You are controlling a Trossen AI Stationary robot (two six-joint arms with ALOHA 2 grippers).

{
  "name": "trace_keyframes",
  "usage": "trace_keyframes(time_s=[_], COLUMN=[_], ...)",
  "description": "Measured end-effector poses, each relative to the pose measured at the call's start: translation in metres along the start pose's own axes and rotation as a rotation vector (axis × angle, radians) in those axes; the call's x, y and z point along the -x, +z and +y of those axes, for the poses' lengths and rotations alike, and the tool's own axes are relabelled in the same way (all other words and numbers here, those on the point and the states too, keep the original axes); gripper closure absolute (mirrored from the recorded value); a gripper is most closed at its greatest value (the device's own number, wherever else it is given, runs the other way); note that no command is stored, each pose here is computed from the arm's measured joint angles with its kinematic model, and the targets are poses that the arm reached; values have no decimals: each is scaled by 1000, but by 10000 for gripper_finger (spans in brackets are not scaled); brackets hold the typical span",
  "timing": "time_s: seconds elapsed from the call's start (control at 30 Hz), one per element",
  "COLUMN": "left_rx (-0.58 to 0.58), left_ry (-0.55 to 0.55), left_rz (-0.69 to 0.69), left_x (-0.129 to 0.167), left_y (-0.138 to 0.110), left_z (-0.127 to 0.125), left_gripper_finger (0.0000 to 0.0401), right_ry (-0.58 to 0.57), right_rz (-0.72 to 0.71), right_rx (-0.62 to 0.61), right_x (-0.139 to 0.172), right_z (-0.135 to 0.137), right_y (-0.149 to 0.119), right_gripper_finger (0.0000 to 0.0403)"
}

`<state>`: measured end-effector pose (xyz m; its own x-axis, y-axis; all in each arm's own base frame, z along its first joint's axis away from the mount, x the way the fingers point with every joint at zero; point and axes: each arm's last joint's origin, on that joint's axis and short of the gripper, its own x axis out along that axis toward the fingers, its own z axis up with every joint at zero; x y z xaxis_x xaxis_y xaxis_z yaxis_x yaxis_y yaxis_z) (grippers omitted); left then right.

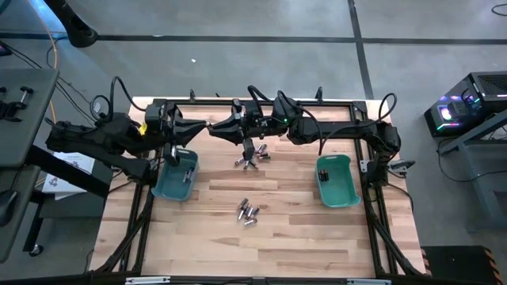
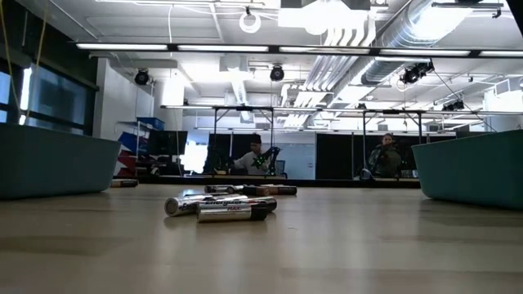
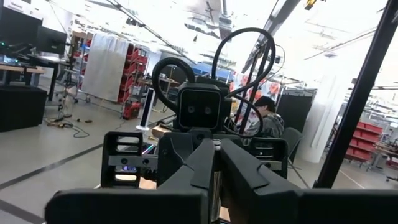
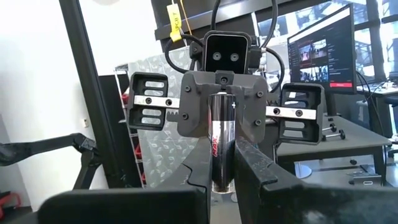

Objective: Sort batteries
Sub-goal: Put the silver battery into the blue bin

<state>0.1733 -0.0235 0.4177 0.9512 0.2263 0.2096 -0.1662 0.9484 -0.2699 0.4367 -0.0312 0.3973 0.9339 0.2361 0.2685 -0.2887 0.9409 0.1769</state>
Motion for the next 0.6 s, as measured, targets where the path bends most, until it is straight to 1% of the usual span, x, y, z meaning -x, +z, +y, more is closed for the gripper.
trace_keyframes(time_s=[0.07,0.13,0.3,0.4,0.5,0.6], left_rx=[4,5,1,6,4,2], left_ry=[1,-1,-13,-21,-16,-12], left_rz=[0,-2,19,27,31,33], left_x=[0,1,-2,-4,-8,-10], left_y=[0,1,-3,-5,-8,-10], left_z=[0,0,-1,-2,-3,-4], left_gripper_finger=[377,357,284,249,236,245], right_ry=[-1,-1,-4,-4,-3,-3], right_rz=[-2,-2,-3,-3,-1,1], right_rx=[0,0,0,0,0,-1], right_x=[0,0,0,0,0,0], right_z=[0,0,0,0,0,0], right_y=[0,0,0,0,0,0], right_gripper_finger=[381,381,381,381,381,381])
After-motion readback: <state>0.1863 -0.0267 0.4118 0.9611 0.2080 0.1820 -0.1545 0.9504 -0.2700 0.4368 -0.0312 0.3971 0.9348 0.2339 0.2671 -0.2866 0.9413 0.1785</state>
